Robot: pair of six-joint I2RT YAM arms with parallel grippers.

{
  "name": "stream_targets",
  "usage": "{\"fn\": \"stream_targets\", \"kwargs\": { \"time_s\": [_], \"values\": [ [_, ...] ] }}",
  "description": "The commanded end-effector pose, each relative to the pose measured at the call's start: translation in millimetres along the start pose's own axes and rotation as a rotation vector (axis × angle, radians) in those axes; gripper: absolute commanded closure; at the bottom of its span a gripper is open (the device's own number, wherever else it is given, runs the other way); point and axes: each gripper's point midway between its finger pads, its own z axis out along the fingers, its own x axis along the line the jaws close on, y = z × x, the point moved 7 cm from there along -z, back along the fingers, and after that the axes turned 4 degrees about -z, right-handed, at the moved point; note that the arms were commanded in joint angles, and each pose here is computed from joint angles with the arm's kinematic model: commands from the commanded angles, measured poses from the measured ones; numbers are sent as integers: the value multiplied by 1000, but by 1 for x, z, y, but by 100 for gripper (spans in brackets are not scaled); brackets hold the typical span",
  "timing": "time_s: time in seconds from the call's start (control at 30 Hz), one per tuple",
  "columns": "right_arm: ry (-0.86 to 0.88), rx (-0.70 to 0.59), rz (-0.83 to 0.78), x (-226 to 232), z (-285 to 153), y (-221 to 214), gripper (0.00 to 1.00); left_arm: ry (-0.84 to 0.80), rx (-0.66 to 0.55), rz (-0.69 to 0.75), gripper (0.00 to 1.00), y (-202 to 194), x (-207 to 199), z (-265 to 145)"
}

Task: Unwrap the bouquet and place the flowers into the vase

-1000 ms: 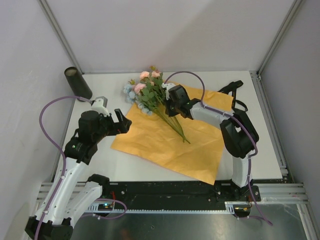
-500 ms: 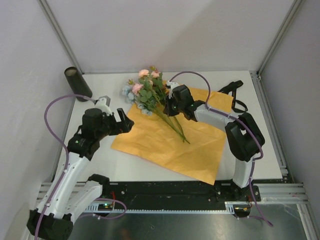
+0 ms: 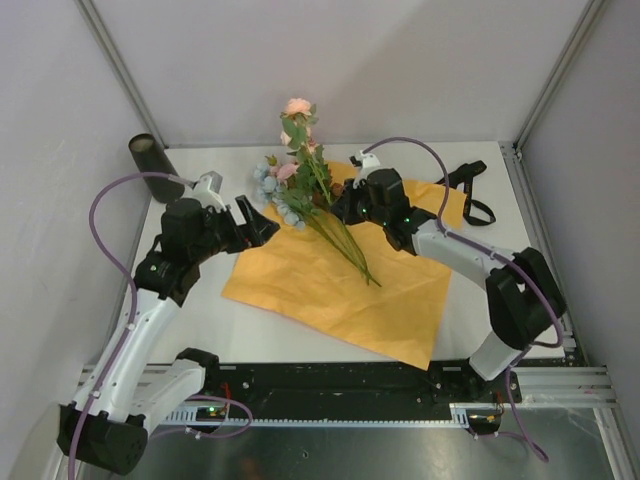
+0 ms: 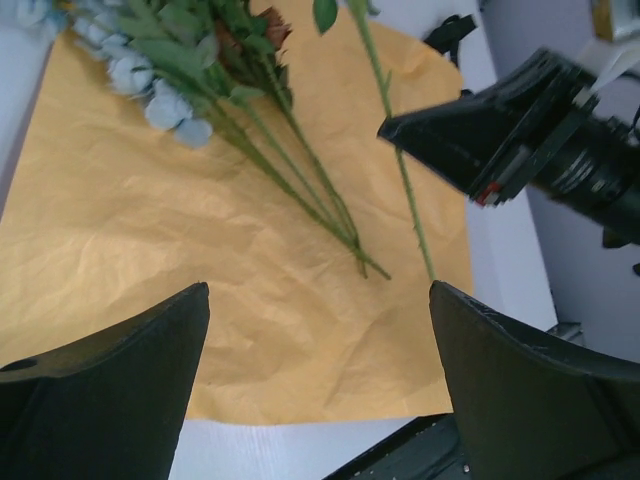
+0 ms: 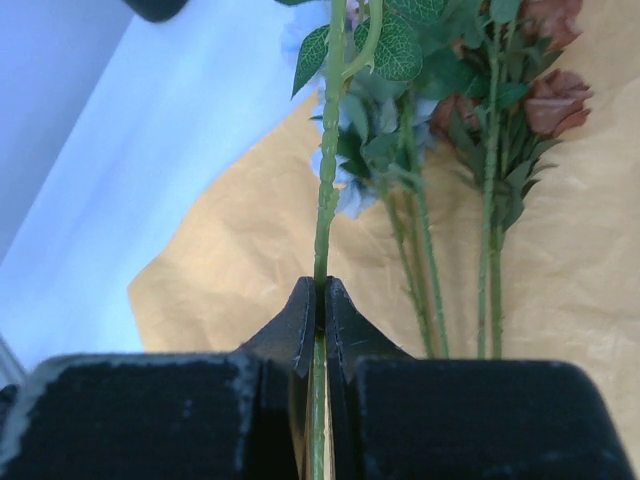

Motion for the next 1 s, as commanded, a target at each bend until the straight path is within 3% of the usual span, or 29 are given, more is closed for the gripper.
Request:
{"fn": "stream_targets", "kwargs": {
  "time_s": [0.0, 0.37, 0.63, 0.97],
  "values": [
    [165, -156, 39, 35, -33, 26, 100, -161, -77, -25, 6, 27, -30, 1],
    [404, -254, 106, 91, -93, 13, 100, -414, -157, -62, 25, 40, -61, 15],
    [520, -268, 106, 119, -108, 9, 100, -484, -136, -39, 36, 31, -75, 22],
    [541, -239, 83, 129, -103, -2, 100, -461, -103, -52, 74, 22, -69, 36]
  ]
}}
